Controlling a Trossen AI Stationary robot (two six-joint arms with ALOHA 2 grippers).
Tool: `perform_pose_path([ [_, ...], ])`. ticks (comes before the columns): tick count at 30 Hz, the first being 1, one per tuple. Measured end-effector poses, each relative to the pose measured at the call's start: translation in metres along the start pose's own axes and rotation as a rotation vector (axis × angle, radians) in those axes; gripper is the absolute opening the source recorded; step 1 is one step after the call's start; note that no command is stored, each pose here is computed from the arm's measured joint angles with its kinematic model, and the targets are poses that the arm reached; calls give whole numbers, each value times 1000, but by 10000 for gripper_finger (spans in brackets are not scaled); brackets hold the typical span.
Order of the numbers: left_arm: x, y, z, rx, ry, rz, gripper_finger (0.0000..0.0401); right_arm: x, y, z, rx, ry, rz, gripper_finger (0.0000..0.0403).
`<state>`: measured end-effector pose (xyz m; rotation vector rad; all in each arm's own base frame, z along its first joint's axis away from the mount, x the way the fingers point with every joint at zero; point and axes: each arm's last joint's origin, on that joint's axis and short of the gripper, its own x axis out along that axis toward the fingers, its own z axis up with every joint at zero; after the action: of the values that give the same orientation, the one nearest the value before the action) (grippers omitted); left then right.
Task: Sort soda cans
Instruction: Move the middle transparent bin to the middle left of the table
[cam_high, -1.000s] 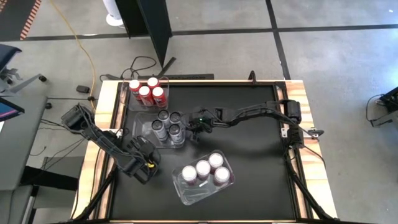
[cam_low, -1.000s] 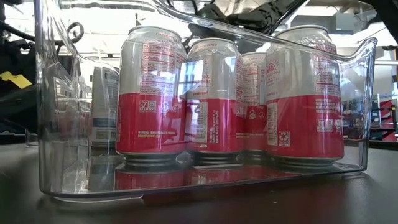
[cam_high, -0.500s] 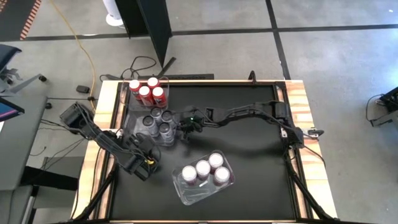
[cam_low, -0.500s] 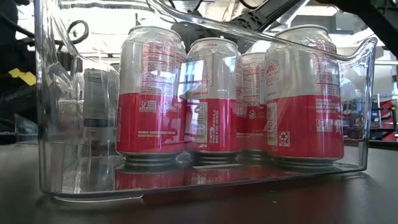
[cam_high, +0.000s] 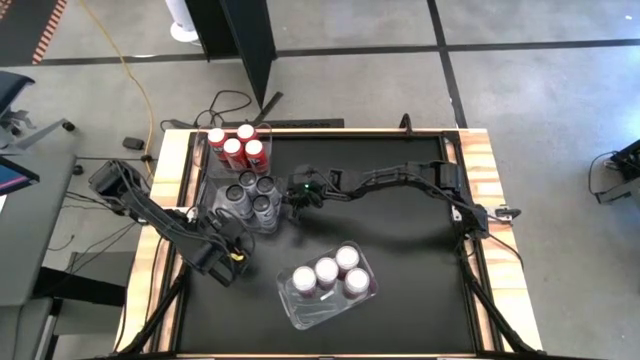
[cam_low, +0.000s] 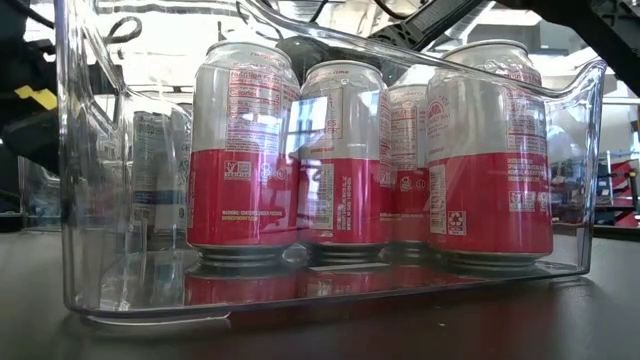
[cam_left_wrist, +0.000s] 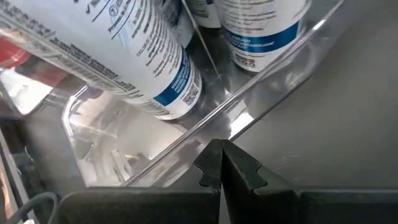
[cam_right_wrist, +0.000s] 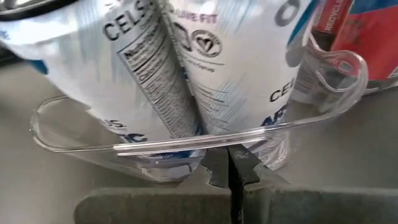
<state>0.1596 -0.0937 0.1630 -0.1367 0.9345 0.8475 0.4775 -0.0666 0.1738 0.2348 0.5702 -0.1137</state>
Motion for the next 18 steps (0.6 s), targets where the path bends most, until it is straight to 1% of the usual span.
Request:
perform_pose_path([
  [9,-9,7,8,30,-52,-58,0,0,0,0,-8,7,-1,1],
  [14,-17,9,16,59,-151,-118,0,-1,0,-1,-19,12,-2,1],
  [18,-24,10,24,95,-272,-140,0,-1,0,-1,-26,12,-2,1],
])
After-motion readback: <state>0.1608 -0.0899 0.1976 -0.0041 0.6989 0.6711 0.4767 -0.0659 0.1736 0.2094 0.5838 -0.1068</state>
